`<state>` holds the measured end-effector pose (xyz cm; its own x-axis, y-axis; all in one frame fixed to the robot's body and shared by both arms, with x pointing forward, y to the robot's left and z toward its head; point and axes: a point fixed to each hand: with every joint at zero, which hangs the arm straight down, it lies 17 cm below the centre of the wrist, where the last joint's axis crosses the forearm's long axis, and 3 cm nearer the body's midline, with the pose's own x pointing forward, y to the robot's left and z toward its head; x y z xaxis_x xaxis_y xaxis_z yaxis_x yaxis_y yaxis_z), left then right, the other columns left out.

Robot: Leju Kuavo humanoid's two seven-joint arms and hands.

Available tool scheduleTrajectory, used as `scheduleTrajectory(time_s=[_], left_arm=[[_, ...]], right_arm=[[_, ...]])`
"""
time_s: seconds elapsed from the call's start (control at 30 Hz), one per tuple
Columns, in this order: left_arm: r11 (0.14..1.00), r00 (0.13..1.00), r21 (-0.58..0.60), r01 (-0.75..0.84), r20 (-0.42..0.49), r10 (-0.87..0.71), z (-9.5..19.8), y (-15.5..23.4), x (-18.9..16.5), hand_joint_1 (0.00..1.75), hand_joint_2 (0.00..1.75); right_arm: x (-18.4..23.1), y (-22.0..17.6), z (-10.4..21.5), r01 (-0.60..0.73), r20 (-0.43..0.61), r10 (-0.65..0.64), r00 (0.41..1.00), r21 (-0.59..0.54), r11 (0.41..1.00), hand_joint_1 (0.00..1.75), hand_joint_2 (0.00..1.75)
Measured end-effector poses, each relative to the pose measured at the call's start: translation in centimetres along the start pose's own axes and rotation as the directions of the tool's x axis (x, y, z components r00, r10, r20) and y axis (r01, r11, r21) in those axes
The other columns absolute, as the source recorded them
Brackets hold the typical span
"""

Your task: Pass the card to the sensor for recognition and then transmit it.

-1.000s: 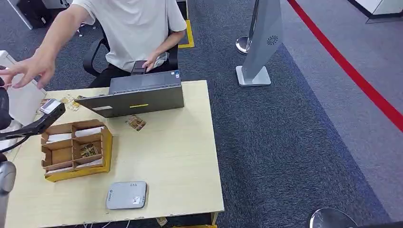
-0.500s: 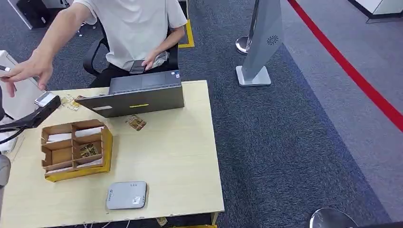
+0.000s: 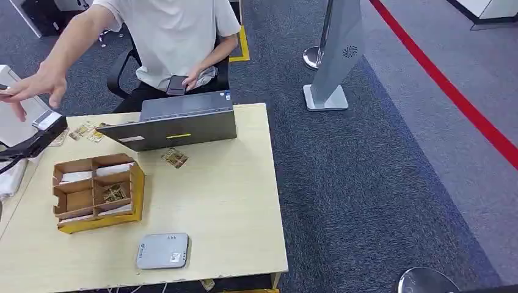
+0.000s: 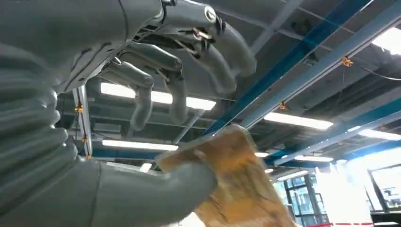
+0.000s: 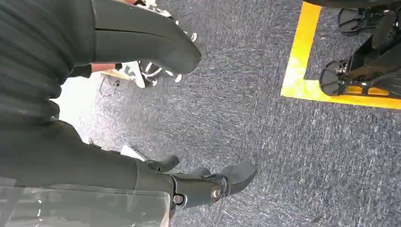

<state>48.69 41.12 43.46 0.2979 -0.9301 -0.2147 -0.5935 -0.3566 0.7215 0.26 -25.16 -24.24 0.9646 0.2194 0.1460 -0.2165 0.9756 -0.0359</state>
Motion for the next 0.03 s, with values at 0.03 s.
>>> scheduleTrajectory(time_s=[0.03], left_arm=[[1.000,1.000,-0.001,0.001,0.000,-0.001,0.00,-0.04,-0.06,0.00,1.75]], right_arm=[[0.05,-0.03,0.00,-0.001,0.001,0.001,1.000,-0.001,1.000,0.00,1.75]])
